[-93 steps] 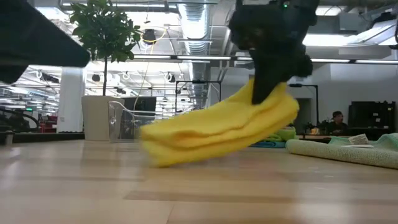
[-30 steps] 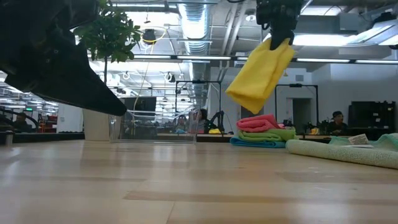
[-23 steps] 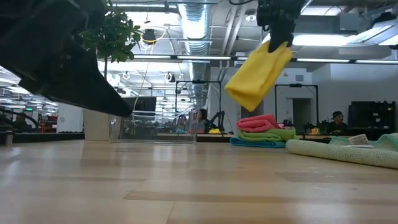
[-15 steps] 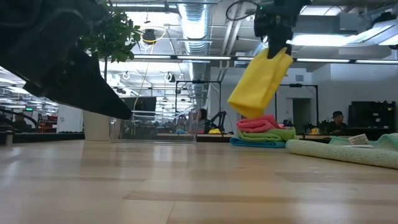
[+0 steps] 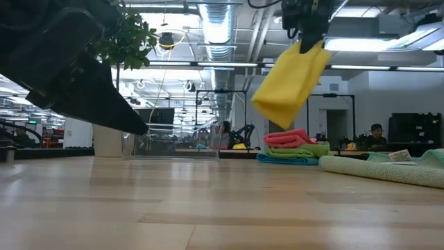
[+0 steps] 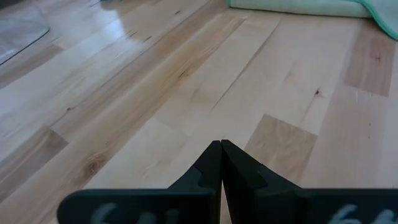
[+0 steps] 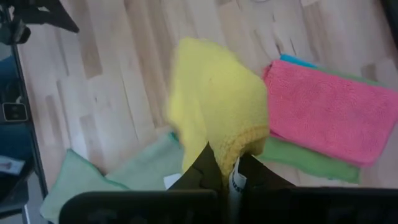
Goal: Fold microfiber towels
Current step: Stack the yellow microfiber cloth on the pink microfiber cloth
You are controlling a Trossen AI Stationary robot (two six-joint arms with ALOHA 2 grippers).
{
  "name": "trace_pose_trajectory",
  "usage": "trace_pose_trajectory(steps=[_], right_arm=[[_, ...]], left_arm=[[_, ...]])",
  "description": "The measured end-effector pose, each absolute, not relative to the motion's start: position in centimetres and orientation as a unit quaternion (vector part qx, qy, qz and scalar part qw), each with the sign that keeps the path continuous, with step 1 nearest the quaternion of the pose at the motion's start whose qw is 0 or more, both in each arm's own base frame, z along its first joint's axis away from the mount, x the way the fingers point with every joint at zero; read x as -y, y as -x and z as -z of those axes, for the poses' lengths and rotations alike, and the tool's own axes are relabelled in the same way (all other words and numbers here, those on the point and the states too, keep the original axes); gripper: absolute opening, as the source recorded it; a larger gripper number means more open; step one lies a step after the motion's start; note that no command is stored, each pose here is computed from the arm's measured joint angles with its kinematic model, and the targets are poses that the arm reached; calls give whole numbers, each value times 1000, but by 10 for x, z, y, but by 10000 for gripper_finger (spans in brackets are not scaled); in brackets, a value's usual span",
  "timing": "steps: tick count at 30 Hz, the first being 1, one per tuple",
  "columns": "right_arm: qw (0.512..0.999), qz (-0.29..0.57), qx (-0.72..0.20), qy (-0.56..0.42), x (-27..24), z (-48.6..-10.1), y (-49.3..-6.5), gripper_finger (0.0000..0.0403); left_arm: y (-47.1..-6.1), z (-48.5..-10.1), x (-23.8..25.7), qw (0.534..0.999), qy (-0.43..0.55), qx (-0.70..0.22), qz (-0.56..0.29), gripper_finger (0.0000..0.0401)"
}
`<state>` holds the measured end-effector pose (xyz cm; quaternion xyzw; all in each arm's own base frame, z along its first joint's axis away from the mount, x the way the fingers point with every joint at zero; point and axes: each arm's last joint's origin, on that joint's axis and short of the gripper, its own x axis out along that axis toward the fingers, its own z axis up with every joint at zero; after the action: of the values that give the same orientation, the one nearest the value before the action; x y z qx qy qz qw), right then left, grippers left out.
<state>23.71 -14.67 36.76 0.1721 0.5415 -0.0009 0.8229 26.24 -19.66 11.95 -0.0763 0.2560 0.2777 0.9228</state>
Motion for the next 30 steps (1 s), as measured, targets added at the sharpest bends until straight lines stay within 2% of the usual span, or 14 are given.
trace_pose_trajectory(steps=[11, 30], right_arm=[[813, 25, -555, -172, 159, -359, -240, 26], [764, 79, -613, -184, 243, -301, -234, 33]], left_arm=[[-263, -120, 197, 924, 78, -254, -276, 0], [-269, -119, 187, 917, 76, -263, -290, 0]])
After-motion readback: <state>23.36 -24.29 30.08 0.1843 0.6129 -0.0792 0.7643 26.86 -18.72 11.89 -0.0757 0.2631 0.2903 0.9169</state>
